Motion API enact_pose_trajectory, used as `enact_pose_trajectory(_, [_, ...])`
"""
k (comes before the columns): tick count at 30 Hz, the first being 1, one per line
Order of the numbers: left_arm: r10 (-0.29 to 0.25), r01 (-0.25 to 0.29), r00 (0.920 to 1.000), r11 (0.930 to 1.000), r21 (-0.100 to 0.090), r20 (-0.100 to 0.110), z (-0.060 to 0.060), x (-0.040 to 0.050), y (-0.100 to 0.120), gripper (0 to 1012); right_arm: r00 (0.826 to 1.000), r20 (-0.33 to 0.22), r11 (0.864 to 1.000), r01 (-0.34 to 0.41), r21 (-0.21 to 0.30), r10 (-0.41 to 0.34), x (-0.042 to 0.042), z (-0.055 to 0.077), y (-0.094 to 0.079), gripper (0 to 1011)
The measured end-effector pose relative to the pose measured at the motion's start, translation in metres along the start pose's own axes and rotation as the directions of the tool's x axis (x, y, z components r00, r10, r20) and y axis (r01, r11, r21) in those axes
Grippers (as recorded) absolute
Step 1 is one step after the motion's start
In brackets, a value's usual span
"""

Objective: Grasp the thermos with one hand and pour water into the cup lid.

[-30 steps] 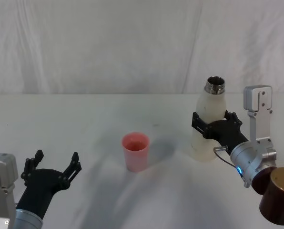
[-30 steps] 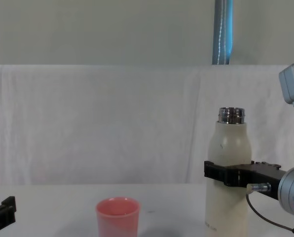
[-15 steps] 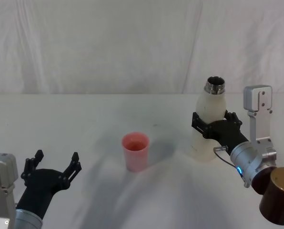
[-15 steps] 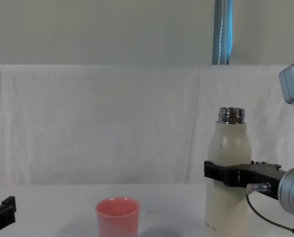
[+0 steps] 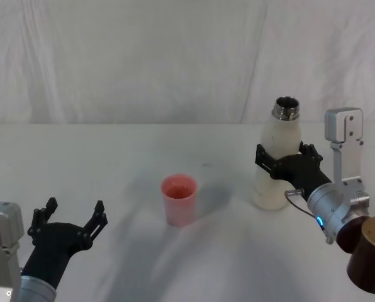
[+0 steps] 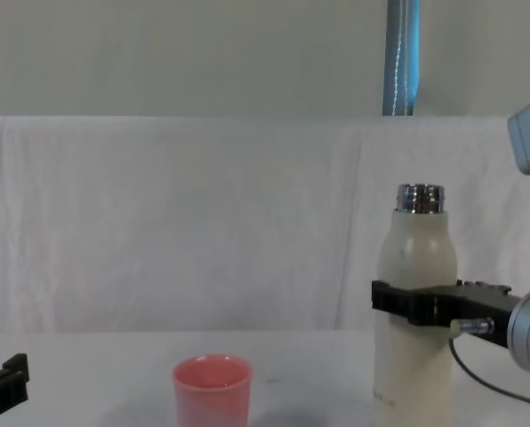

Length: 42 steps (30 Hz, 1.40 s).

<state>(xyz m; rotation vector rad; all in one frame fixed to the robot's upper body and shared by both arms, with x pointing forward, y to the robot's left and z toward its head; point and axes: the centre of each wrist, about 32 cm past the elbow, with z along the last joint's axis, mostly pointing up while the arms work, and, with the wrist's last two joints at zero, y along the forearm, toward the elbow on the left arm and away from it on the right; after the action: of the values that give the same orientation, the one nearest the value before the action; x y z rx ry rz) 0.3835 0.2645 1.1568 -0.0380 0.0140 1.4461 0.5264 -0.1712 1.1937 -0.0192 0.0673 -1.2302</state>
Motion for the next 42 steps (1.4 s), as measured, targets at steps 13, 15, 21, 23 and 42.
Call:
enact_pose_trajectory(13, [0.0, 0.0, 1.0, 1.0, 0.0, 0.0, 0.0, 0.0, 0.0, 1001, 0.985, 0.171, 0.998, -0.036, 0.044, 0.028, 0.0119, 0.017, -0.006, 955])
enact_pose_trajectory(15, [0.0, 0.0, 1.0, 1.0, 0.0, 0.0, 0.0, 0.0, 0.0, 1001, 0.979, 0.199, 0.998, -0.043, 0.047, 0.033, 0.0134, 0.017, -0.006, 955])
enact_pose_trajectory(21, [0.0, 0.0, 1.0, 1.0, 0.0, 0.0, 0.0, 0.0, 0.0, 1001, 0.948, 0.314, 0.996, -0.067, 0.056, 0.046, 0.0183, 0.019, -0.006, 955])
enact_pose_trajectory(23, [0.0, 0.0, 1.0, 1.0, 0.0, 0.0, 0.0, 0.0, 0.0, 1001, 0.935, 0.352, 0.995, -0.077, 0.058, 0.052, 0.0188, 0.019, -0.006, 955])
enact_pose_trajectory(42, [0.0, 0.0, 1.0, 1.0, 0.0, 0.0, 0.0, 0.0, 0.0, 1001, 0.772, 0.627, 0.976, -0.2, 0.084, 0.105, 0.0153, 0.015, 0.001, 955])
